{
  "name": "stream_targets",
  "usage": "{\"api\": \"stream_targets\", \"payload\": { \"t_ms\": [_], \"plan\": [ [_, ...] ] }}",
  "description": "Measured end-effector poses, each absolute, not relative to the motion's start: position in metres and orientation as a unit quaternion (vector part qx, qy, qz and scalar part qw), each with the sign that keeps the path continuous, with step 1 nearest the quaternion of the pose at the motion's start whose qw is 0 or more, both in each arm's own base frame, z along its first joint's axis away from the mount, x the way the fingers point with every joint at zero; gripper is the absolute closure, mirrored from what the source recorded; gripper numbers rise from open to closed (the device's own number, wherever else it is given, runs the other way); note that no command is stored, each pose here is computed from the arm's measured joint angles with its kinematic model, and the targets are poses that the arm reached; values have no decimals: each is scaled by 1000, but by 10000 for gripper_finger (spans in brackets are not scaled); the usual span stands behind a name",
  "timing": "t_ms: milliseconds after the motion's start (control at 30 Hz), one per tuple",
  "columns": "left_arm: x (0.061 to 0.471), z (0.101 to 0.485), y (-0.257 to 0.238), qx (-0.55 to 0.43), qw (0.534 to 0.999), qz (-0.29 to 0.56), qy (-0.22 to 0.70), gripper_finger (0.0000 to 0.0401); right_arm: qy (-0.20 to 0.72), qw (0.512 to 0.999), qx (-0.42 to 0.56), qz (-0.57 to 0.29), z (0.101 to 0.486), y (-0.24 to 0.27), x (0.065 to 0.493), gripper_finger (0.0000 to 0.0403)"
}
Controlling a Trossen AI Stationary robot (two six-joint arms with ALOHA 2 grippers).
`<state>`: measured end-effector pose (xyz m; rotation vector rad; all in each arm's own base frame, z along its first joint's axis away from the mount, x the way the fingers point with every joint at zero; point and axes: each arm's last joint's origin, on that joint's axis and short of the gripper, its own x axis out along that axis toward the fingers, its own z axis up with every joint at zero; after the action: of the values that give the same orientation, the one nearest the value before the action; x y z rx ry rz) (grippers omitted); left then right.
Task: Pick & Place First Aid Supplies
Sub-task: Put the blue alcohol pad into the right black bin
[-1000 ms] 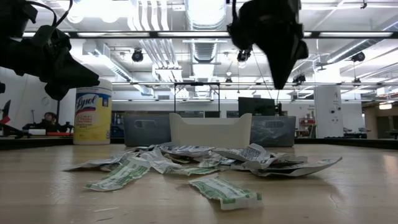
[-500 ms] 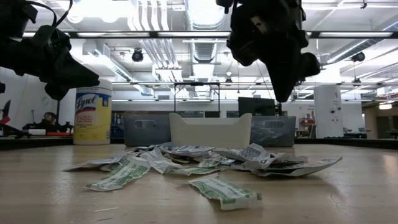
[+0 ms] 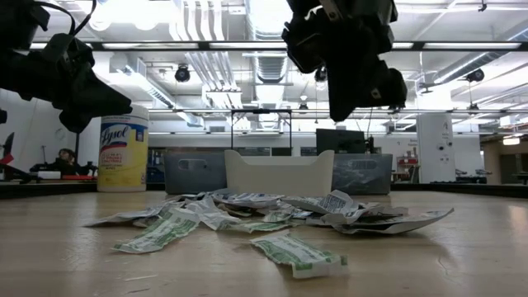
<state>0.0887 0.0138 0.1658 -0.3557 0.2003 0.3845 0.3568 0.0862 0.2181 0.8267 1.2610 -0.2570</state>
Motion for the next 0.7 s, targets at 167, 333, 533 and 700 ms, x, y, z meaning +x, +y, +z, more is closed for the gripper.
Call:
{"api": "stream_targets", "payload": {
  "t_ms": [167,333,533,700],
  "plan": [
    [89,166,14,-176,961,190,99,307,574,719,373,-119,218,86,356,394],
    [89,166,14,-176,961,190,99,307,574,719,373,-119,218,86,356,394],
    [89,166,14,-176,961,190,99,307,568,707,397,-140,218,83,357,394],
    [89,166,14,-176,961,190,99,307,553,685,438,-181,218,83,357,394]
  ]
}}
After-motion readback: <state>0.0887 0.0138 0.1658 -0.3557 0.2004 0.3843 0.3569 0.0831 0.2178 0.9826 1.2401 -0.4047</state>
